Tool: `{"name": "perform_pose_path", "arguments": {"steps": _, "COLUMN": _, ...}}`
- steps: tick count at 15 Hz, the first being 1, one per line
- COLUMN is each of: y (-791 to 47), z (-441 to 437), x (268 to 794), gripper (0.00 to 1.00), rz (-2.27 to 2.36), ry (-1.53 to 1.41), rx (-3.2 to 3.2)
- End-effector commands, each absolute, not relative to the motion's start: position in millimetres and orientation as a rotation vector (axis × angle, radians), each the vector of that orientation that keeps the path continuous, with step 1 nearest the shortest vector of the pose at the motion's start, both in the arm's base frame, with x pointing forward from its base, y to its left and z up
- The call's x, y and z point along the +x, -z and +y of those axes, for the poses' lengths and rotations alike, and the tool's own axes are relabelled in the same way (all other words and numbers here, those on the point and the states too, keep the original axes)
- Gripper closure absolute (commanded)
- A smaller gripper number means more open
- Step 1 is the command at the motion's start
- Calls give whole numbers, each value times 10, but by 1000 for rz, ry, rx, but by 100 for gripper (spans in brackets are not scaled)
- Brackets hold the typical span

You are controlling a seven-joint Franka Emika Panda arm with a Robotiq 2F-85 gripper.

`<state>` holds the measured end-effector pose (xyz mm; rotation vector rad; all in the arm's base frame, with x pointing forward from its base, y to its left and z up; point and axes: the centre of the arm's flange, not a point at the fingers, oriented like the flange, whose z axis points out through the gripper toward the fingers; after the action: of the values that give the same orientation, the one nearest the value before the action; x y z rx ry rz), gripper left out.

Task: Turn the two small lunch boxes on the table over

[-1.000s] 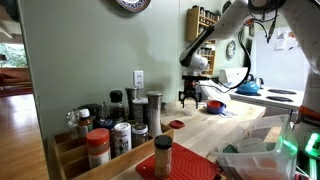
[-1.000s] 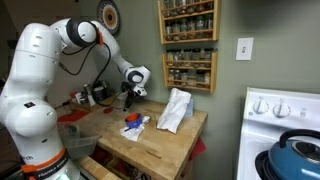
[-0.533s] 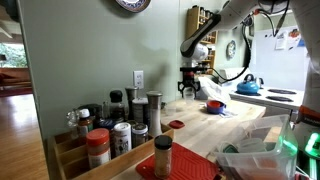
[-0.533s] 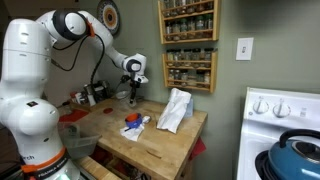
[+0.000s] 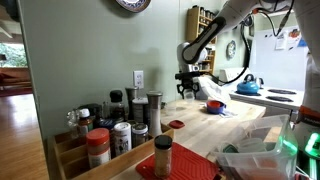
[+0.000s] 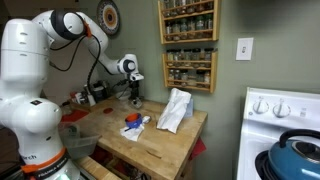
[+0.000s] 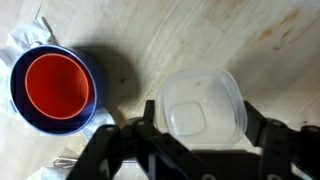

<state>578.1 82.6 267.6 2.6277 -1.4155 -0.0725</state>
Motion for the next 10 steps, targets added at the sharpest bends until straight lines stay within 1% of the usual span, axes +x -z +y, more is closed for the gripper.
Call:
{"name": "perform_pose_path", "arguments": {"steps": 1, "y": -2431, "z": 826, "x": 5696, "gripper": 44, "rz": -1487, "ry": 13, "rx": 2489}}
{"name": "perform_pose_path", "arguments": {"steps": 2, "y": -2540, "z": 816, "x": 5757, "gripper": 44, "rz": -1454, "ry": 38, "rx": 2548}}
{"name": "perform_pose_path", "arguments": {"steps": 3, "y": -2499, "z": 820, "x": 5752, "gripper": 19, "rz": -1457, "ry": 42, "rx": 2538}}
{"name": "perform_pose_path", "arguments": {"steps": 6, "y": -2525, "z": 825, "x": 5775, "gripper": 19, "rz": -1459, "ry": 34, "rx": 2543}}
{"name": "perform_pose_path", "arguments": {"steps": 7, "y": -2471, "z": 854, "x": 5777, "gripper": 44, "rz": -1432, "ry": 27, "rx": 2529}}
{"name": "perform_pose_path", "arguments": {"steps": 10, "y": -2299, "z": 1007, "x": 5738, "gripper": 44, "rz": -1288, "ry": 2, "rx": 2525}}
